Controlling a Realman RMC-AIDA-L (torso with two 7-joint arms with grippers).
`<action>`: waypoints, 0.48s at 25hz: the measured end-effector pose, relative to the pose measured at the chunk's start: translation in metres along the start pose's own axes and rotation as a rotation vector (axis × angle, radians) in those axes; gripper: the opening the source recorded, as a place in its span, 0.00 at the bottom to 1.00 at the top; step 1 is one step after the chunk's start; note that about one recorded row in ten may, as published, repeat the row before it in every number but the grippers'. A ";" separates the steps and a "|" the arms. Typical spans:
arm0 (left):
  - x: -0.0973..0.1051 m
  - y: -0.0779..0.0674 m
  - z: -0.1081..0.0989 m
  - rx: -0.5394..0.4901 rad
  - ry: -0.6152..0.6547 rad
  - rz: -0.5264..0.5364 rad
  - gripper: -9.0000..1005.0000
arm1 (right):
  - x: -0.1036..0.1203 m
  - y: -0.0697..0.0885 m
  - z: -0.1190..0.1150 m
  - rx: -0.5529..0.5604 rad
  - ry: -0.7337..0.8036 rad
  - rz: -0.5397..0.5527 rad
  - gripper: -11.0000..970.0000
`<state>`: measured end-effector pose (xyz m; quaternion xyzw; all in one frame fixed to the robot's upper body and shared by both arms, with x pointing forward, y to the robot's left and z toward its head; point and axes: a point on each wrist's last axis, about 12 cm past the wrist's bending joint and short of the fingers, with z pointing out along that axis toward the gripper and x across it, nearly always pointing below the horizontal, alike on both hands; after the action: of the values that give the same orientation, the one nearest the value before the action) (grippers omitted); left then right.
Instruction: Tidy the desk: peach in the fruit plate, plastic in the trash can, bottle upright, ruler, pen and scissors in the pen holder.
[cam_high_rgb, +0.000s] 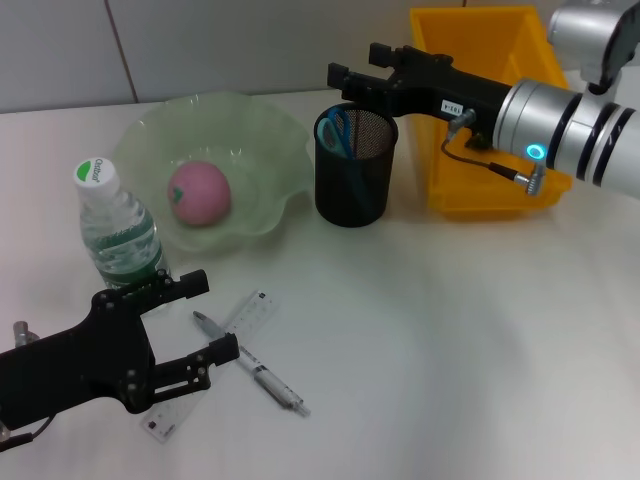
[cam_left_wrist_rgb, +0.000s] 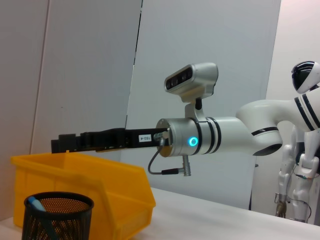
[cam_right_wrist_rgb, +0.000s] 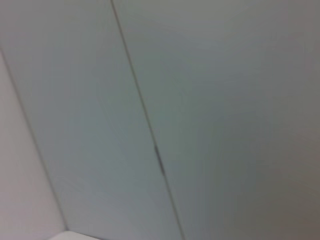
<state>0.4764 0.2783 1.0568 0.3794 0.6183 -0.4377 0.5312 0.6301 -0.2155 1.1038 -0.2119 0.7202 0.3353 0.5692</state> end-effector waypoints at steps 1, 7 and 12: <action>0.000 0.000 0.000 0.000 0.000 0.000 0.80 | 0.000 0.001 -0.001 -0.015 -0.002 0.006 0.84; 0.002 0.000 0.000 -0.011 0.006 -0.002 0.80 | -0.002 0.012 -0.017 -0.136 0.010 0.028 0.84; 0.005 0.001 0.002 -0.024 0.020 -0.007 0.80 | 0.003 0.023 -0.034 -0.251 0.102 0.033 0.84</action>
<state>0.4769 0.2766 1.0521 0.3753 0.6299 -0.4283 0.5281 0.5903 -0.2239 1.1114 -0.2864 0.7040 0.4208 0.4953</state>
